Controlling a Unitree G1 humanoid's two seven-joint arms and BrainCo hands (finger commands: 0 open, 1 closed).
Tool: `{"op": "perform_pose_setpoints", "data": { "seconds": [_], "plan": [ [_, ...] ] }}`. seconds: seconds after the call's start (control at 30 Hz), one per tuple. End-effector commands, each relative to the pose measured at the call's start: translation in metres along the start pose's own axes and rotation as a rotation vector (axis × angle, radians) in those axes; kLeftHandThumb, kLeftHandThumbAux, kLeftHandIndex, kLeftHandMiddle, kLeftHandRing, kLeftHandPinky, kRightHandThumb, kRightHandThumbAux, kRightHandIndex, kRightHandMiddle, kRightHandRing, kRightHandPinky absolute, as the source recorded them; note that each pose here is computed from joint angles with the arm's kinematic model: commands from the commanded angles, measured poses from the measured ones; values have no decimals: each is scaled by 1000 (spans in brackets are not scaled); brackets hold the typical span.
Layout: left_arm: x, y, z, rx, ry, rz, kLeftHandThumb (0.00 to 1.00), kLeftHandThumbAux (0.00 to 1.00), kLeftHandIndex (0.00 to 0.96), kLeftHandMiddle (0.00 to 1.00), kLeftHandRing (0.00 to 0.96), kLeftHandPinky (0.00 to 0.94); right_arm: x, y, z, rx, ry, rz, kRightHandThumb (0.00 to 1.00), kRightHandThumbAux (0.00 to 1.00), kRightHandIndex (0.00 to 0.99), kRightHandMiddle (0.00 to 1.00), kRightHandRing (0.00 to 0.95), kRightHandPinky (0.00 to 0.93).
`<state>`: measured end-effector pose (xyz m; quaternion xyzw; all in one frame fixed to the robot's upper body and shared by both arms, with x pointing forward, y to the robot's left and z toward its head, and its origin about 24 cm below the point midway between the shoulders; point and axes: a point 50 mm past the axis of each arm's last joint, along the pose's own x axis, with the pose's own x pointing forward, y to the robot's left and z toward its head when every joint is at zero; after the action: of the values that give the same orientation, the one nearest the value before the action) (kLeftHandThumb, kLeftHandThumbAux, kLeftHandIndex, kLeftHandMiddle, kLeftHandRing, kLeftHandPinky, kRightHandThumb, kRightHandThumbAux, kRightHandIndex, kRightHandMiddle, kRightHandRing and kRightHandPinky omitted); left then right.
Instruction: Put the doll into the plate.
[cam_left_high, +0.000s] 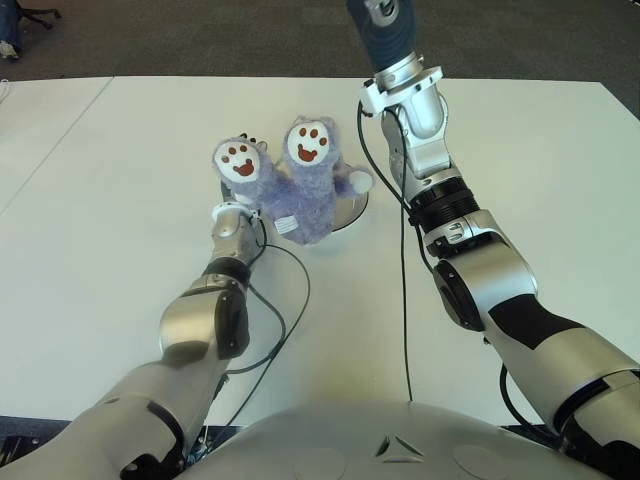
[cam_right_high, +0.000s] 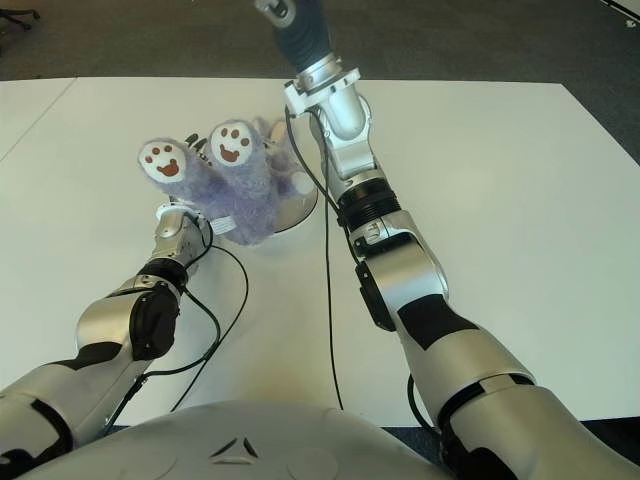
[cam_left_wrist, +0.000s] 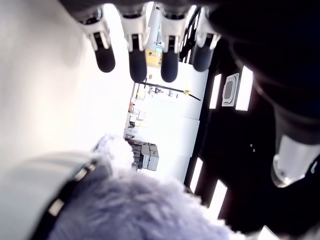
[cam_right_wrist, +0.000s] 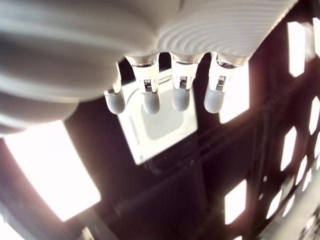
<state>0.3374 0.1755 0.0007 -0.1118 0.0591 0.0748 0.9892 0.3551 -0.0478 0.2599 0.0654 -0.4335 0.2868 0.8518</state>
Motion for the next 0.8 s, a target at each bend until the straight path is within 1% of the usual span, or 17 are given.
{"op": "perform_pose_setpoints", "data": {
  "seconds": [0.03, 0.2, 0.33, 0.5, 0.6, 0.7, 0.77, 0.8],
  "plan": [
    [-43, 17, -75, -11, 353, 62, 0, 610, 139, 164, 137, 116, 12, -12, 8, 119, 26, -46, 59, 303, 0, 0, 0, 0],
    [-43, 17, -75, -8, 352, 60, 0, 610, 136, 160, 133, 109, 19, -20, 9, 132, 64, -38, 48, 354, 0, 0, 0, 0],
    [-43, 18, -75, 2, 357, 63, 0, 606, 132, 161, 133, 110, 25, -25, 11, 139, 88, -36, 55, 371, 0, 0, 0, 0],
    [-44, 19, -75, 5, 360, 65, 0, 606, 129, 174, 143, 110, 28, -32, 15, 134, 90, -58, 67, 409, 3, 0, 0, 0],
    [-44, 19, -75, -3, 359, 62, 0, 612, 135, 187, 151, 85, 26, -43, 19, 123, 71, -106, 69, 403, 15, 0, 0, 0],
    [-44, 19, -75, -3, 359, 61, 0, 612, 136, 189, 152, 82, 23, -47, 18, 134, 70, -120, 70, 397, 13, 0, 0, 0],
    [-44, 19, -75, -3, 359, 62, 0, 613, 138, 191, 153, 86, 21, -51, 16, 152, 76, -128, 71, 392, 4, 0, 0, 0],
    [-44, 19, -75, -3, 360, 63, 0, 614, 140, 196, 157, 90, 17, -56, 12, 177, 85, -141, 70, 389, 1, 0, 0, 0]
  ]
}}
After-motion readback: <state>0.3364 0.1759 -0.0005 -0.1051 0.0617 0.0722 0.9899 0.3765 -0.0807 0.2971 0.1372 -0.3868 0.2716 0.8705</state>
